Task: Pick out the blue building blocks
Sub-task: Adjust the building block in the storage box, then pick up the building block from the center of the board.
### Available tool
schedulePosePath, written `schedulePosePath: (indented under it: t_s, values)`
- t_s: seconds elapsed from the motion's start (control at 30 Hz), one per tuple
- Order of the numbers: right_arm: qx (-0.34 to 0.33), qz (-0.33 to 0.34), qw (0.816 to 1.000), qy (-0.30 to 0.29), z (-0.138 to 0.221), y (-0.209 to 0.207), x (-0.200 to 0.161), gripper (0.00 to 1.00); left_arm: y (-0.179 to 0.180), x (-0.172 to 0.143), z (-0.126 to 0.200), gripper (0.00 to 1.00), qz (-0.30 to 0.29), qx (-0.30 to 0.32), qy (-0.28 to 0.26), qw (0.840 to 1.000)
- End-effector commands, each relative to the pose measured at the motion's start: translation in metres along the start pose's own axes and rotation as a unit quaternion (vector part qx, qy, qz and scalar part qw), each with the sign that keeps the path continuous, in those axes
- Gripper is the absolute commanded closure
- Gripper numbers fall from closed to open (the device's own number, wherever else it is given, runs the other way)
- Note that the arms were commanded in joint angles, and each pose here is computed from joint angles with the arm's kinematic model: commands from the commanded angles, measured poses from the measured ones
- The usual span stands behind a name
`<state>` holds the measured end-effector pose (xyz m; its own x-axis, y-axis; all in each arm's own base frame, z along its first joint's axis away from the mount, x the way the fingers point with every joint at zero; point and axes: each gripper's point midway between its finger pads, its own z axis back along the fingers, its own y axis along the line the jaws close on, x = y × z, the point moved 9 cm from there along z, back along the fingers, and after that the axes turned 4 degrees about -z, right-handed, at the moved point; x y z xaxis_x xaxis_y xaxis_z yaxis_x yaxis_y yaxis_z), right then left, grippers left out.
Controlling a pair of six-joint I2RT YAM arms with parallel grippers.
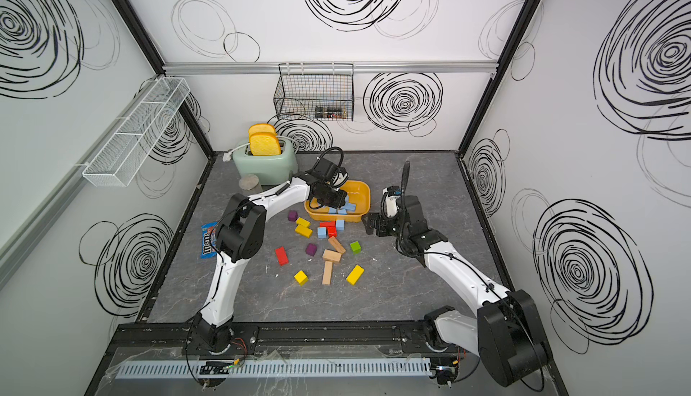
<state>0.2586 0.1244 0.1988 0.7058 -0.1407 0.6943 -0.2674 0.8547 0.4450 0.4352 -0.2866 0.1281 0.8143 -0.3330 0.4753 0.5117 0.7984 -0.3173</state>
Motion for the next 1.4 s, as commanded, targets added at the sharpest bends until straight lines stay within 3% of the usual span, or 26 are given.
schedulePosePath:
  t_s: [0.0,0.27,0.57,0.77,1.0,1.37]
  values:
    - [-0.005,0.006,1.0,-0.001,-0.001,-0.002,0.001,0.02,0.001,0.011,-0.003,1.0,0.006,-0.002,-0.016,1.0]
    - [-0.005,0.006,1.0,-0.001,-0.002,-0.002,0.002,0.02,0.012,0.022,0.0,1.0,0.031,0.0,-0.041,0.999]
    - [0.007,0.006,1.0,-0.002,0.0,0.001,0.004,0.02,-0.006,0.026,0.037,0.99,0.002,-0.007,-0.059,0.998]
    - [0.039,0.008,0.999,0.005,0.004,0.008,0.003,0.02,-0.016,0.016,0.075,0.75,-0.015,0.008,-0.072,0.997]
    - [0.059,0.011,0.998,0.003,0.016,0.014,0.002,0.02,-0.023,-0.003,0.113,0.55,-0.019,0.03,-0.085,0.996]
    - [0.068,0.025,0.997,0.003,0.04,0.018,-0.014,0.02,-0.033,-0.056,0.145,0.31,-0.011,0.06,-0.084,0.995]
